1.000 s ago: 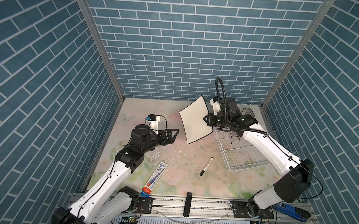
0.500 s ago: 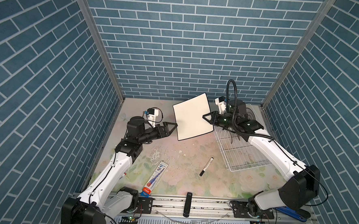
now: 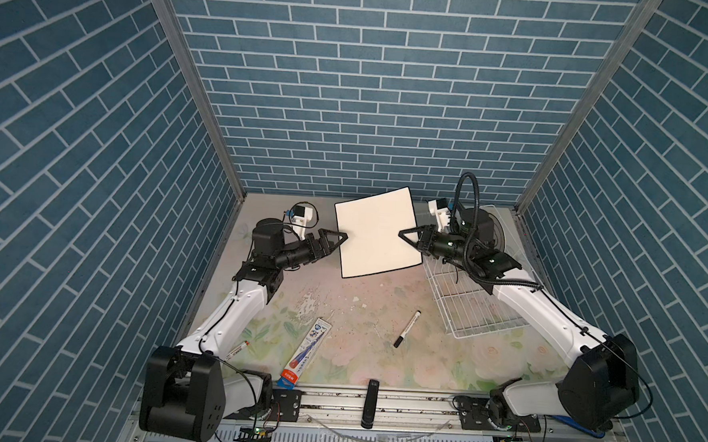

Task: Unload the plates from the dish rack
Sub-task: 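Pull the white plate toward the left gripper while the left gripper grasps it, then open the right gripper and release the white plate to the left gripper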

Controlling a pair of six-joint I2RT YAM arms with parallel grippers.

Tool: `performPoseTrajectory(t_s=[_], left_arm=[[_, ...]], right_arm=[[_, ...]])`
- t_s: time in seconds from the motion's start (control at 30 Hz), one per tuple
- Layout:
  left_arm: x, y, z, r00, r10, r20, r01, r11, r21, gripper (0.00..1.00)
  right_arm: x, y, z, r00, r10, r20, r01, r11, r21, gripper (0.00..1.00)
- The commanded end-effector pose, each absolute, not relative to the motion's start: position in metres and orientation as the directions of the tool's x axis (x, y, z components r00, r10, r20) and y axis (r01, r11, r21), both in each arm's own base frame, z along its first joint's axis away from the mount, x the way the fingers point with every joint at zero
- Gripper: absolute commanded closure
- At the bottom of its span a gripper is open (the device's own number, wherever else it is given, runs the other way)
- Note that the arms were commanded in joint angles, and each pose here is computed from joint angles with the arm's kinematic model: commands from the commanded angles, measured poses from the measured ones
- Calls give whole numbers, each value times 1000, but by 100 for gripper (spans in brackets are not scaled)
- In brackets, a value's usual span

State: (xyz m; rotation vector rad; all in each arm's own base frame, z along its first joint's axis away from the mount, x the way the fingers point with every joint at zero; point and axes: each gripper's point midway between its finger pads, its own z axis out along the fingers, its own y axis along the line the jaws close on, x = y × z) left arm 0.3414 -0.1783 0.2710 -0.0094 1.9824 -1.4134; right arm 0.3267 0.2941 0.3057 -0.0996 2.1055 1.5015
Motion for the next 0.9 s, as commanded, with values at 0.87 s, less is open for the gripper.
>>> performPoseTrajectory(t_s=[0.87], left_arm=[[345, -201, 333, -796, -377, -474, 465, 122, -877, 37]], right_arm=[[317, 315, 371, -831, 221, -510, -510, 64, 858, 100]])
